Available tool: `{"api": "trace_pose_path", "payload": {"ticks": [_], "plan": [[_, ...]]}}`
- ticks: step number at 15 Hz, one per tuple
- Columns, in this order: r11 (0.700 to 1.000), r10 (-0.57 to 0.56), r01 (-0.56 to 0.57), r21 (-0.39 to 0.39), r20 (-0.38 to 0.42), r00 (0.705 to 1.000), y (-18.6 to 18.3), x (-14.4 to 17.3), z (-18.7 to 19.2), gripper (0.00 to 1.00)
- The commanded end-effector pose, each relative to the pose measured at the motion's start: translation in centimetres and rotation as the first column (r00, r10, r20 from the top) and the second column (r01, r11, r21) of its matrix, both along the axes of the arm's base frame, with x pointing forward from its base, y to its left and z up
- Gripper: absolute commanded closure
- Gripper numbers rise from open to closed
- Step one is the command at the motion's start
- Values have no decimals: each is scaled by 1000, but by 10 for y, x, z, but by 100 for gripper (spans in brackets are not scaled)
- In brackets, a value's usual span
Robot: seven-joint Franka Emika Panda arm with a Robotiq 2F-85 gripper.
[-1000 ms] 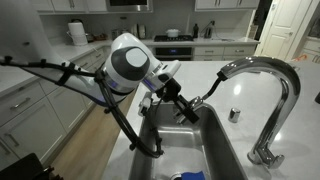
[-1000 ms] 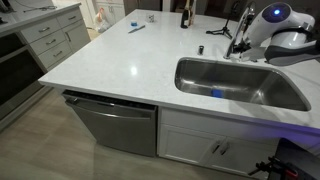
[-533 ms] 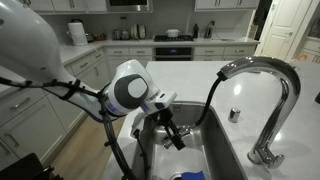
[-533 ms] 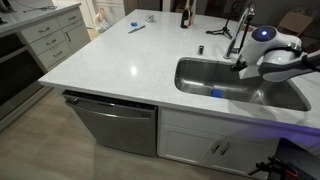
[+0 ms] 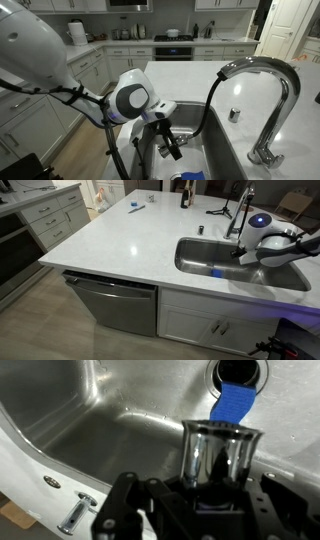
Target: Detach the faucet head from the faucet
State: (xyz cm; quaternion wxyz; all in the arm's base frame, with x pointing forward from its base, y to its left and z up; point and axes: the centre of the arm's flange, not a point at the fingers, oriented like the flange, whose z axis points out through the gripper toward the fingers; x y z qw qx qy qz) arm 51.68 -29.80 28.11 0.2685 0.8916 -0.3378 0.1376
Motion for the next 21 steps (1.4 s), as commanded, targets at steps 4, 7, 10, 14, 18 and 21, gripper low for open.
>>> {"api": "trace_pose_path", "payload": {"ticks": [4, 7, 10, 14, 18, 21], "plan": [[951, 53, -46, -305, 15, 998, 1, -15, -6, 100], [934, 68, -44, -356, 54, 996, 5, -17, -12, 100], [926, 60, -30, -376, 68, 996, 9, -17, -18, 67], [924, 52, -24, -381, 63, 997, 14, -17, -19, 36], [938, 31, -28, -346, 4, 1000, 25, -19, -18, 5], [959, 6, -21, -283, -52, 999, 40, -19, -7, 0]]}}
